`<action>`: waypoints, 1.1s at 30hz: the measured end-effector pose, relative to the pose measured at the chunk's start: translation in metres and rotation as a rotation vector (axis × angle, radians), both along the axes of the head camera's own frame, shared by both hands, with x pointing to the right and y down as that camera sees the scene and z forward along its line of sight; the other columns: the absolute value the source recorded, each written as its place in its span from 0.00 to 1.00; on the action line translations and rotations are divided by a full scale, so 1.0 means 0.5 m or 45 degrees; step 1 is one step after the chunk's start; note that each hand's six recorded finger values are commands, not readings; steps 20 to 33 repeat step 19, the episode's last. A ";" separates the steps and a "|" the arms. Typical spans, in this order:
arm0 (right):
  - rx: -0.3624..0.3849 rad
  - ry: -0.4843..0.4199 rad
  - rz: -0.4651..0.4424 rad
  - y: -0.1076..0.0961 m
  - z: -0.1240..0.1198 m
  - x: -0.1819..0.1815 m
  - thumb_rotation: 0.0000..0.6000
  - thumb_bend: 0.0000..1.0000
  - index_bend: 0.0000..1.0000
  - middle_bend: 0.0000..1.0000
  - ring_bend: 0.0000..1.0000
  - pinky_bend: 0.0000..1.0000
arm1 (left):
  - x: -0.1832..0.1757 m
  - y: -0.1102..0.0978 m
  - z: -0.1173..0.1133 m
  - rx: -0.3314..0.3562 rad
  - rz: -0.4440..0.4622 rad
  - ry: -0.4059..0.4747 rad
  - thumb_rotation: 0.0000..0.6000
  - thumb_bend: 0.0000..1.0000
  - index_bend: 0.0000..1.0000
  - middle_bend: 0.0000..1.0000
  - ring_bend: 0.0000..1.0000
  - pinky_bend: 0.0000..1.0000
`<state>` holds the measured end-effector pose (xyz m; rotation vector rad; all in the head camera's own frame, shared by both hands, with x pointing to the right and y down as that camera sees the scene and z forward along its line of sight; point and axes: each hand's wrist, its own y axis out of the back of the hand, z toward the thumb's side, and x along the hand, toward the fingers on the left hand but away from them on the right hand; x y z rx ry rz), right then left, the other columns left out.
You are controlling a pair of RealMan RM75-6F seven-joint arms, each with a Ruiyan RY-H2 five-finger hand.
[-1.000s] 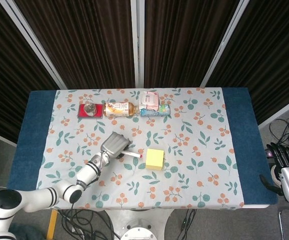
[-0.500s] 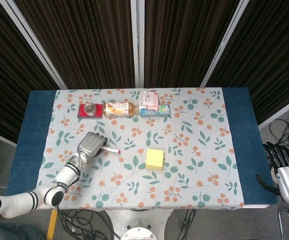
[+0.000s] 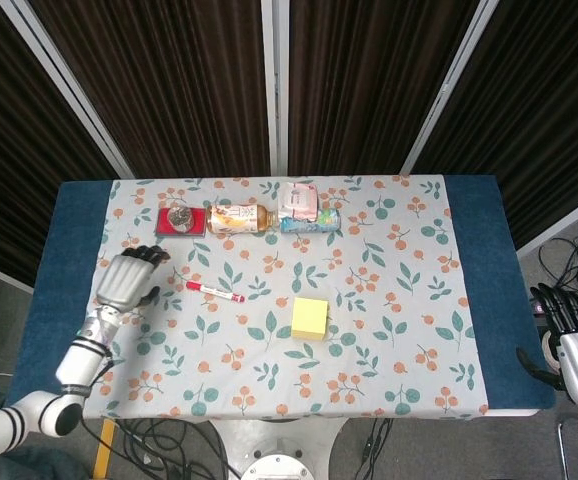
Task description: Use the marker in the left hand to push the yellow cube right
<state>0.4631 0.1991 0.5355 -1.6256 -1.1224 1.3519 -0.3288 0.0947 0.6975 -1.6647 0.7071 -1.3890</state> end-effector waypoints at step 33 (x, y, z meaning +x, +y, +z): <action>-0.027 0.007 0.025 0.009 0.014 -0.005 1.00 0.18 0.00 0.02 0.00 0.00 | -0.261 0.197 -0.201 0.231 -0.332 -0.159 1.00 0.18 0.27 0.19 0.15 0.29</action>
